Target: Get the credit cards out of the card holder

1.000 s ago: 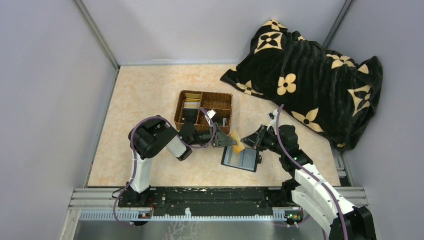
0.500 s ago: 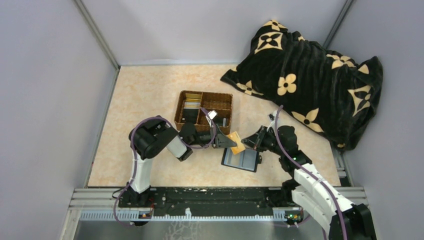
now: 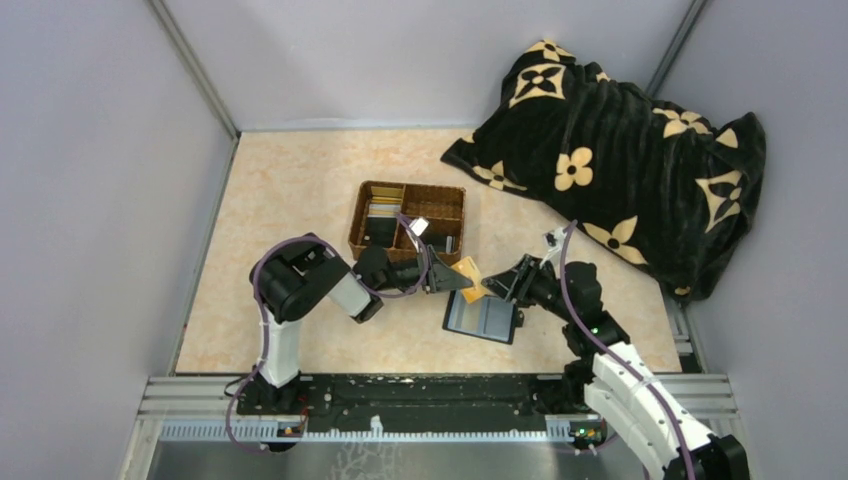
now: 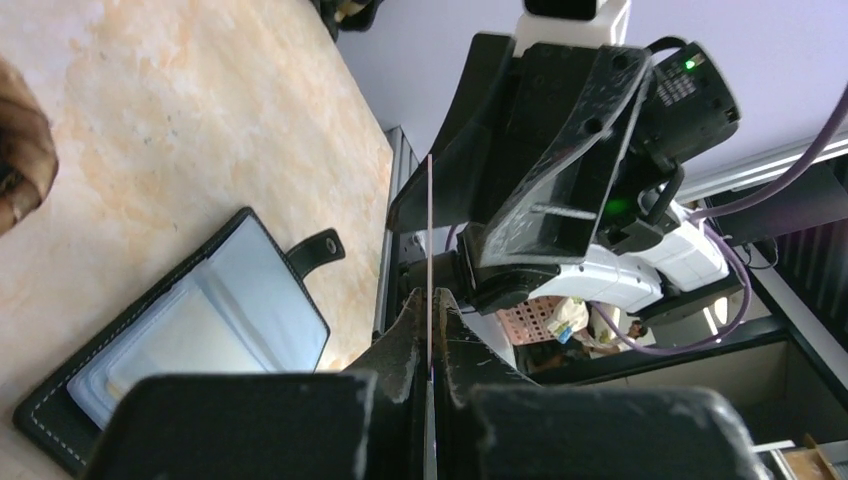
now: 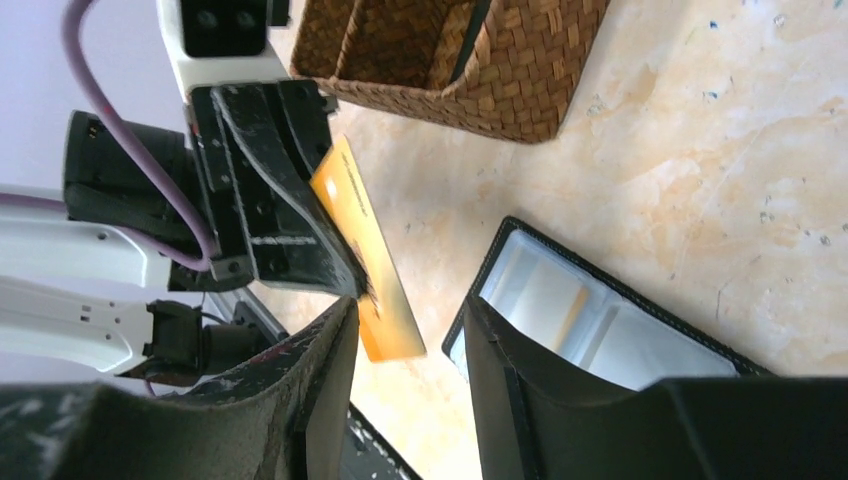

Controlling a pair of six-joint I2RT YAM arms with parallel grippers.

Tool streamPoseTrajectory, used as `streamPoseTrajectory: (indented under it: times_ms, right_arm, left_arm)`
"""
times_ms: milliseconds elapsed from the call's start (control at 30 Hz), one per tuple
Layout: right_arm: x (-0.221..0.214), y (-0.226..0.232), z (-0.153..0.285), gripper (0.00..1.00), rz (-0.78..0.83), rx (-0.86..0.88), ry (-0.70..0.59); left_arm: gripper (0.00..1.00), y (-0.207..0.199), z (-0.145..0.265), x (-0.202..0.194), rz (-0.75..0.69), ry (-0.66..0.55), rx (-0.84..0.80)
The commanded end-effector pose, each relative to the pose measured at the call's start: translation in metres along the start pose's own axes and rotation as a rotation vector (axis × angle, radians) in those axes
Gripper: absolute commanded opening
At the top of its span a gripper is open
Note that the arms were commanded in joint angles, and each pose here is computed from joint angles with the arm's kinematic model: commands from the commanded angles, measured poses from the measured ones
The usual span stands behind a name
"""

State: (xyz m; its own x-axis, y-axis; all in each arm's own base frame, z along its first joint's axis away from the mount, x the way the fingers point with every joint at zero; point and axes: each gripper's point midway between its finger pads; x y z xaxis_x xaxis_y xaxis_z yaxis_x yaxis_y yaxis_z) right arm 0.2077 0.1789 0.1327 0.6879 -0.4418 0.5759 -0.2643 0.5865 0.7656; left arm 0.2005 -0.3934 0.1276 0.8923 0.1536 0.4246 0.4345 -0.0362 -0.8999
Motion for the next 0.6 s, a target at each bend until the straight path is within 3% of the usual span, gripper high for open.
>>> streamPoseTrajectory:
  times_ms: [0,267,567]
  right_arm:
    - [0.009,0.006,0.002,0.44,0.002,0.030,-0.055]
    - [0.009,0.015,0.004,0.43,0.015,0.082,-0.055]
    - [0.017,0.019,0.003,0.35,0.030,0.100,-0.095]
  left_arm:
    - [0.00,-0.063,-0.003,0.034,-0.217,-0.142,-0.213]
    - [0.00,-0.067,-0.018,0.045,-0.229,-0.178,-0.237]
    - [0.00,-0.066,-0.020,0.038,-0.220,-0.169,-0.234]
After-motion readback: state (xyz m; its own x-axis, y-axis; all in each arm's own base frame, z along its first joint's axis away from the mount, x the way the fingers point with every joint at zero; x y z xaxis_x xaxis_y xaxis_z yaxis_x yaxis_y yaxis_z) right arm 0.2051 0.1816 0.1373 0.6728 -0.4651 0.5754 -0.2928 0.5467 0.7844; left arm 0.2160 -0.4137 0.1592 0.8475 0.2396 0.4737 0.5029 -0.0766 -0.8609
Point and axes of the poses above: each gripper's point midway between its finger pads, its own z axis back along the fingers, its own y axis along the line the jaws close on, x = y × z, and after that the axes turned 1 degree about -z, right-handed
